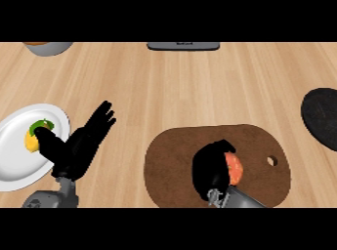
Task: Pick the squash from the cutting board and place it in the pan
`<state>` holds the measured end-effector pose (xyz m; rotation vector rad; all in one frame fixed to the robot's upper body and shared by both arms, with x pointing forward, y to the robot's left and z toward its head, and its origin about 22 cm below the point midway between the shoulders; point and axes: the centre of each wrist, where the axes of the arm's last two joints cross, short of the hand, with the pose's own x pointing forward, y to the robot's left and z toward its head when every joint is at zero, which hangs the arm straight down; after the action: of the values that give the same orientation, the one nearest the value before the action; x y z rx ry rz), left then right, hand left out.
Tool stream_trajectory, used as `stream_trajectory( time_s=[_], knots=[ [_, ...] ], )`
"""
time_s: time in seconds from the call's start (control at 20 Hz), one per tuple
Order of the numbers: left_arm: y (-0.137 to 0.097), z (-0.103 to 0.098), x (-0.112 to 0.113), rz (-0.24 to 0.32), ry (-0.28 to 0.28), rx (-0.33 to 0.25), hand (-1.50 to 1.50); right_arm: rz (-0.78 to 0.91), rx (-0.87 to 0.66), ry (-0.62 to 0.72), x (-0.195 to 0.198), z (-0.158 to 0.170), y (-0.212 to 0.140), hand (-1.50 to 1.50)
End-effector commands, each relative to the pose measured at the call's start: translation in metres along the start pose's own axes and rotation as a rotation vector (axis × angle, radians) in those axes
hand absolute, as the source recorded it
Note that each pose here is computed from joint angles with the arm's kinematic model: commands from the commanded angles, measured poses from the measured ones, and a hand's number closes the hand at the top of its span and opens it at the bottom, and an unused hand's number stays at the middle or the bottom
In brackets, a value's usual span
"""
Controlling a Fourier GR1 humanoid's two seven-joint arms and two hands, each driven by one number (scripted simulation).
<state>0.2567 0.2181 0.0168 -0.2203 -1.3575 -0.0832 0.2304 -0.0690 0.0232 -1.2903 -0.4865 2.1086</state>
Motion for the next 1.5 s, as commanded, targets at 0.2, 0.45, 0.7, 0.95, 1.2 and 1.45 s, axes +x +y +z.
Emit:
stream_trajectory(
  time_s=[0.2,0.45,0.7,0.95,1.2,1.45],
  knots=[
    [0.0,0.001,0.004,0.002,0.006,-0.017,0.0,0.084,-0.111,-0.03,-0.001,-0.03,-0.003,1.5],
    [0.011,0.011,-0.005,0.03,0.006,0.06,0.0,-0.605,-0.085,-0.033,-0.04,0.005,0.045,1.5],
    [0.012,0.014,-0.008,0.02,-0.002,0.065,0.0,-0.845,-0.235,0.077,-0.066,0.038,0.087,1.5],
    [0.009,0.006,-0.007,0.023,0.003,0.051,0.0,-0.969,-0.564,0.223,-0.1,0.069,0.081,1.5],
    [-0.004,0.019,-0.015,0.001,-0.013,0.025,0.0,-1.208,-0.715,0.273,-0.12,0.094,0.089,1.5],
    [0.002,0.006,0.005,0.005,0.004,0.0,0.0,-1.486,-0.801,0.274,-0.136,0.107,0.094,1.5]
  ],
)
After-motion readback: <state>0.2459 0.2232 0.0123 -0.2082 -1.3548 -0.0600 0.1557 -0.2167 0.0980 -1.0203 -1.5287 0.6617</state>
